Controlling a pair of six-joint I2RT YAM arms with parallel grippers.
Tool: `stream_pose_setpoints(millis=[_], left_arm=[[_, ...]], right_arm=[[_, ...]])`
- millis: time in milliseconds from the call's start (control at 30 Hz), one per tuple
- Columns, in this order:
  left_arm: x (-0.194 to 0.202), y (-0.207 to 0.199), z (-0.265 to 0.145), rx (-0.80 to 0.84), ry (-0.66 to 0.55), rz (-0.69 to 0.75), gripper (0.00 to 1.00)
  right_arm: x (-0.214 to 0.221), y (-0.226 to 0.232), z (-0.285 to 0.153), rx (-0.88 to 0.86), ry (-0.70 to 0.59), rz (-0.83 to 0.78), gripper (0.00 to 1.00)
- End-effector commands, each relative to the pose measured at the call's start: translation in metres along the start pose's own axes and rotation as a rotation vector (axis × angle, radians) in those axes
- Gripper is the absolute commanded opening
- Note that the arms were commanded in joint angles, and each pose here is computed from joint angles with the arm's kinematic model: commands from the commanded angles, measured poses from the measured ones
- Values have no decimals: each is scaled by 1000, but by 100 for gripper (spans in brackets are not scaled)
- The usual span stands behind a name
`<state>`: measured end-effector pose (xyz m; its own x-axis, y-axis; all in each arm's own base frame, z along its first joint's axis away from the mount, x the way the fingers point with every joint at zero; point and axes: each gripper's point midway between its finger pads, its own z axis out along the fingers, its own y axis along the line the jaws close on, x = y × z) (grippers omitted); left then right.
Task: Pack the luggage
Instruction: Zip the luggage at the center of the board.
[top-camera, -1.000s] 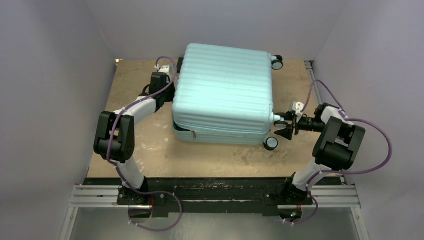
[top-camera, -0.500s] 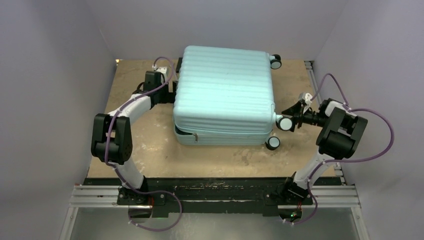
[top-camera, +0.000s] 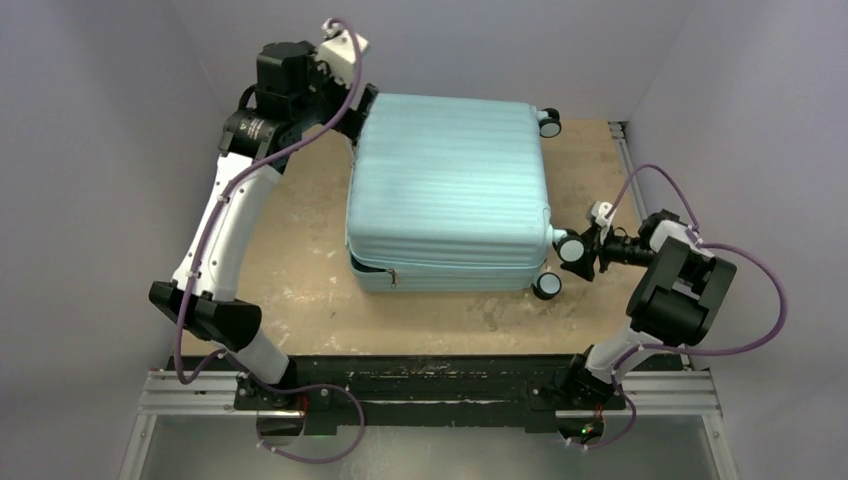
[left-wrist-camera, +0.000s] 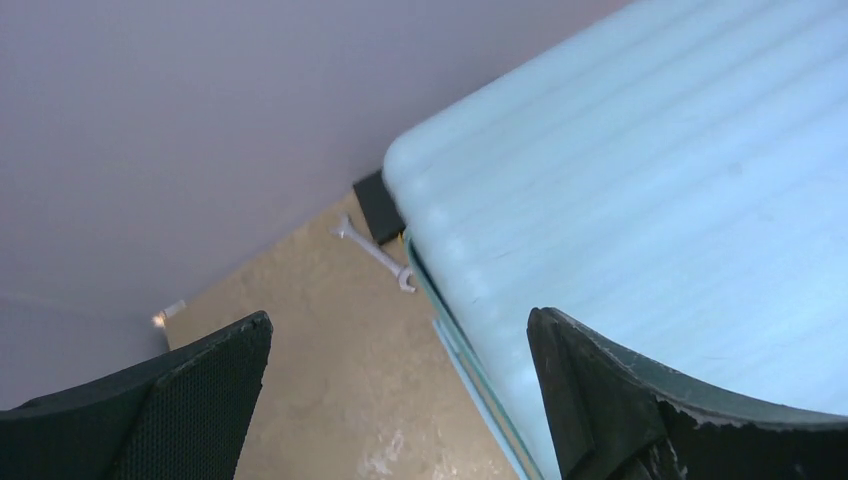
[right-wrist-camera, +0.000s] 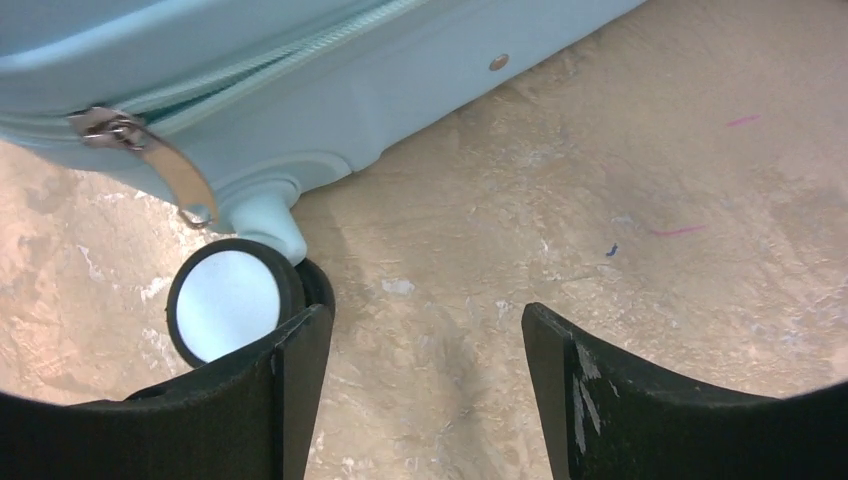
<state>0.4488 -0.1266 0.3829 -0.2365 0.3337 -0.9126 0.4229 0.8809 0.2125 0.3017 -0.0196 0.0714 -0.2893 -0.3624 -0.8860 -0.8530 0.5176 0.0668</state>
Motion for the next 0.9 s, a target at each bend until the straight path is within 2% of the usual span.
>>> stream_pose_setpoints(millis=[0, 167, 300, 433, 533, 700, 867], left_arm=[[-25, -77, -43, 125, 79, 354, 99], [-40, -114, -70, 127, 58, 507, 99], [-19, -137, -70, 166, 123, 614, 99], [-6, -167, -69, 241, 142, 694, 99], [-10, -191, -69, 301, 115, 722, 99], [-14, -232, -68, 371, 71, 803, 99], [-19, -252, -65, 387, 35, 854, 99]], right_arm=[[-7, 11, -8, 6, 31, -137, 74], [-7, 36, -4, -90, -6, -212, 75], [-5, 37, -3, -102, -10, -212, 73], [-7, 45, -5, -98, 2, -320, 75], [-4, 54, -7, -103, 27, -386, 77], [3, 63, -7, -117, 47, -406, 78], [-1, 64, -7, -106, 36, -400, 77]])
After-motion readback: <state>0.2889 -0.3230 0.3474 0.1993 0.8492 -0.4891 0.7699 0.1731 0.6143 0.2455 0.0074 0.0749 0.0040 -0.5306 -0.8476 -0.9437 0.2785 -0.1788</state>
